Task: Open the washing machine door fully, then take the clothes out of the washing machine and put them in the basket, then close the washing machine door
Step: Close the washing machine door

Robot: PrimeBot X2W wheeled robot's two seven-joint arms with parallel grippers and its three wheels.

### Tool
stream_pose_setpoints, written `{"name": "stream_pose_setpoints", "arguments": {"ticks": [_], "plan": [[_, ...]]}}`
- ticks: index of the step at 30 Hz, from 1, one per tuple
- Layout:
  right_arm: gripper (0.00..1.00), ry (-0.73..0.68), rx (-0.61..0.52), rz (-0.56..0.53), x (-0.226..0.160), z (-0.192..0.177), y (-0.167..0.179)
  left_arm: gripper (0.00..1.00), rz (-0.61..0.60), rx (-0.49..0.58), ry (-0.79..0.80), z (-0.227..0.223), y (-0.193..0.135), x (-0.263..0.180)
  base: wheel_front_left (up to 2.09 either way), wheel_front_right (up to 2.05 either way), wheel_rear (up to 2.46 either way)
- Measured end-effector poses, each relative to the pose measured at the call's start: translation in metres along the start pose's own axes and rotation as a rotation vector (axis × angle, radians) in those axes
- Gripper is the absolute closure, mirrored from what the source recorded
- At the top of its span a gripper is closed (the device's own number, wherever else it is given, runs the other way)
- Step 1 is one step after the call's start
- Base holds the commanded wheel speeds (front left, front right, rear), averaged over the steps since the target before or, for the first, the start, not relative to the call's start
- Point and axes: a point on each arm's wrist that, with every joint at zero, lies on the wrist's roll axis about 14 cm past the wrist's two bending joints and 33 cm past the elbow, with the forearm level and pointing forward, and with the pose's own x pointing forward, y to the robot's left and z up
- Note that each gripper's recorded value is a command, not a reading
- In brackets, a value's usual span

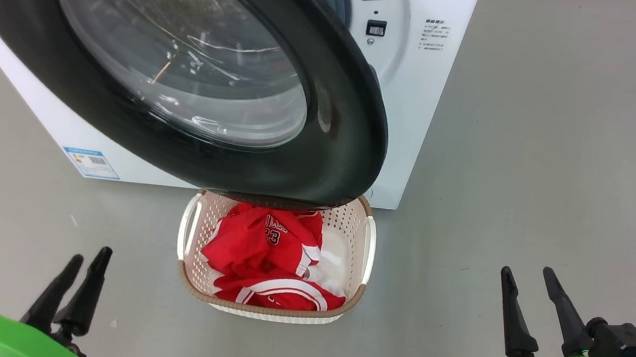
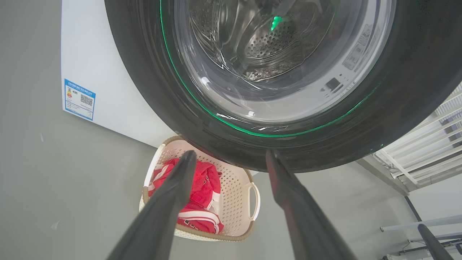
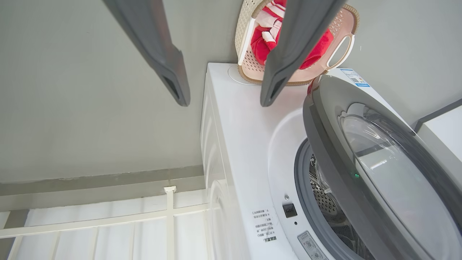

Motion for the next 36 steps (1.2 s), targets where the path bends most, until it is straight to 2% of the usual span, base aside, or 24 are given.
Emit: {"name": "stream_pose_setpoints", "arguments": {"ticks": [7, 12, 21, 25, 36], "plan": [[0.00, -0.002, 0.000, -0.024, -0.007, 0.001, -0.008, 0.00, 0.023, 0.129, -0.032, -0.005, 0.006, -0.006, 0.00, 0.00, 0.00], [0.00, -0.018, 0.001, -0.034, -0.009, 0.006, -0.010, 0.00, 0.023, 0.262, -0.050, -0.006, 0.004, -0.010, 0.00, 0.00, 0.00], [0.00, -0.023, 0.002, -0.048, -0.014, 0.007, -0.014, 0.00, 0.039, 0.397, -0.094, -0.005, 0.000, -0.017, 0.00, 0.00, 0.00], [0.00, -0.028, 0.001, -0.049, -0.015, 0.009, -0.015, 0.00, 0.033, 0.444, -0.096, -0.008, -0.005, -0.020, 0.00, 0.00, 0.00], [0.00, -0.011, 0.003, -0.057, -0.020, 0.003, -0.017, 0.00, 0.050, 0.453, -0.086, -0.019, -0.005, -0.027, 0.00, 0.00, 0.00]]}}
